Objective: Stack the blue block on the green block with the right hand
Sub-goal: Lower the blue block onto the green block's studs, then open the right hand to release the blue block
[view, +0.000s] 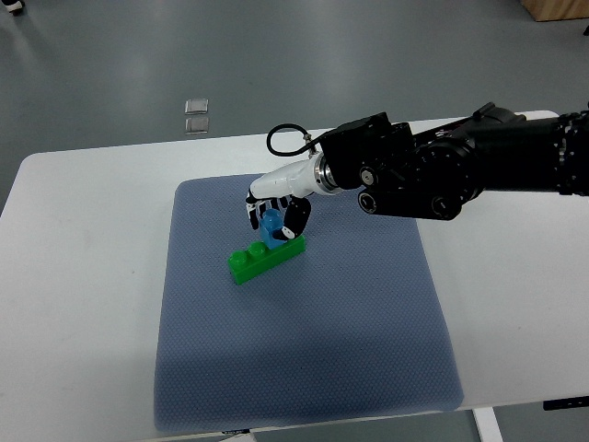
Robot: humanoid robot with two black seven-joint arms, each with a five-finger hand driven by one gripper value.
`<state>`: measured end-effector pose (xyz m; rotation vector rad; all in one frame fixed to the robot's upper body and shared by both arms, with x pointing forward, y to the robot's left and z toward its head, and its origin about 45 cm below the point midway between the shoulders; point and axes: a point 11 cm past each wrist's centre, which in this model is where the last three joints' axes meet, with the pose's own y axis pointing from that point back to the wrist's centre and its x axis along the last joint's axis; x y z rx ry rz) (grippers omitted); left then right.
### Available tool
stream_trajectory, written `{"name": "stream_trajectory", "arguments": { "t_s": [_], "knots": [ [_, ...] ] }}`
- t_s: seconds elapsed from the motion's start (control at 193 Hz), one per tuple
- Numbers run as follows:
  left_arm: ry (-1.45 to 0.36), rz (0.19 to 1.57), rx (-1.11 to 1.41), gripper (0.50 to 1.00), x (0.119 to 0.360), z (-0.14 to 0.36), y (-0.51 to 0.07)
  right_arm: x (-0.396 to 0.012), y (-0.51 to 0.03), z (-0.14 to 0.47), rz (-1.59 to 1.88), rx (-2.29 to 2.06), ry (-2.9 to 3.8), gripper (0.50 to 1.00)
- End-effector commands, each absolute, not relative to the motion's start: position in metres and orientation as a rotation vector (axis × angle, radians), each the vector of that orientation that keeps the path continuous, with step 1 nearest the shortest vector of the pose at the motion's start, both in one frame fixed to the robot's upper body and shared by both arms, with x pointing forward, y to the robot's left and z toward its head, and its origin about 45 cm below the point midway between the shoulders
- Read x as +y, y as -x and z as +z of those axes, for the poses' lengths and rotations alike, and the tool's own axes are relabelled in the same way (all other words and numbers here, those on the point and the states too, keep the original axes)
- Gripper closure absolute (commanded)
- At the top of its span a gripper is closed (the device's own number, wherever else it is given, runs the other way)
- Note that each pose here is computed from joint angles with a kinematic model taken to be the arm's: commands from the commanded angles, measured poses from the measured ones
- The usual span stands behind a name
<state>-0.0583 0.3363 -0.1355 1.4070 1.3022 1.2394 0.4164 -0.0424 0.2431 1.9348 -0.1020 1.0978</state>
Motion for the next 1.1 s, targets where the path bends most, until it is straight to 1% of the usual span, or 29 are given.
{"name": "stream_trajectory", "arguments": {
  "t_s": [0.0, 1.093],
  "knots": [
    [-1.407, 1.238, 1.302, 0.5, 0.336, -0.135, 0.058, -0.042, -0.416, 0.242, 1.099, -0.103, -1.936, 0.867],
    [-1.406, 1.237, 1.302, 0.5, 0.336, -0.136, 0.058, -0.052, -0.413, 0.216, 1.13, -0.188, -1.963, 0.883]
  ]
}}
